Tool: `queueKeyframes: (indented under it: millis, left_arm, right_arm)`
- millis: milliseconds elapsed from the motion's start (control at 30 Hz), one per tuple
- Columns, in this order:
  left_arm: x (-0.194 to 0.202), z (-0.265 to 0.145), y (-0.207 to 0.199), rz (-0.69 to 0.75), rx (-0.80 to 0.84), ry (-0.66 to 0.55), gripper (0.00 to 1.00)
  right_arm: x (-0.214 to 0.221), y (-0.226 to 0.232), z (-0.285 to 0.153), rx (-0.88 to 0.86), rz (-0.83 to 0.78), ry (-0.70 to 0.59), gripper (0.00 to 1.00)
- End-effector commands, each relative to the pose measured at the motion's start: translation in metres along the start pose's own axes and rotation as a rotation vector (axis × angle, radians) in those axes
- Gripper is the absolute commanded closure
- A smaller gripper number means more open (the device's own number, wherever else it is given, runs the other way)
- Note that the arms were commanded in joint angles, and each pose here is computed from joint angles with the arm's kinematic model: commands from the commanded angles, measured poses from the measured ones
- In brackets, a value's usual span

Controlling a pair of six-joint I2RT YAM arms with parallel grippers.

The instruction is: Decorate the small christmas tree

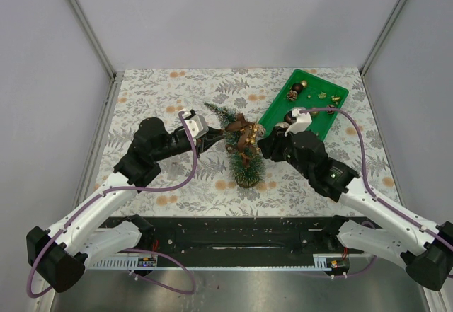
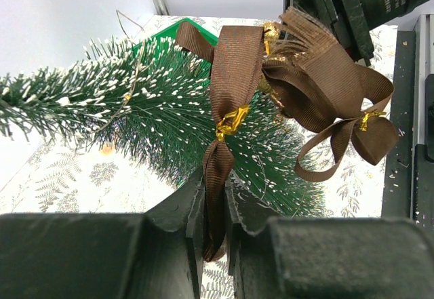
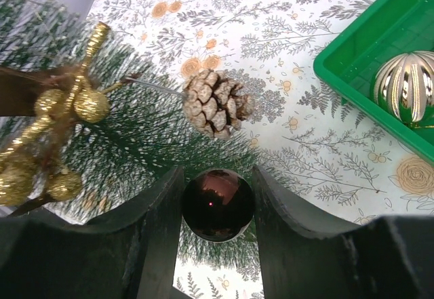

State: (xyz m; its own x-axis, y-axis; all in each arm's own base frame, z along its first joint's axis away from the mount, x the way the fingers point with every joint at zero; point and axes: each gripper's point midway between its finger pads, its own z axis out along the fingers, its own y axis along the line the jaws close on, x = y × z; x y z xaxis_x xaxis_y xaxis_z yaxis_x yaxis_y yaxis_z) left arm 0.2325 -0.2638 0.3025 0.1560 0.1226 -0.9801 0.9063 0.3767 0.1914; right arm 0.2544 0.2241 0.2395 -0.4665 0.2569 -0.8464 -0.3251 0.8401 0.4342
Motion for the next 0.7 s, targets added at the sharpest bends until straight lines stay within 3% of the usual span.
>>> queueKeyframes:
  millis: [0,367,667]
  left_arm:
    - [-0.020,-0.003,-0.003,0.028,0.007,-0.073,0.82]
    - [-0.021,-0.003,-0.005,0.022,0.017,-0.075,0.82]
    - [-0.023,-0.004,-0.005,0.021,0.017,-0.080,0.82]
  right_arm:
    - [-0.010,-0.009,0.003,0.046,0.025,-0.080,0.83]
    - [0.013,-0.028,0.009,0.117,0.031,-0.047,0.80]
    - [0.021,-0.029,0.014,0.120,0.042,-0.026,0.67]
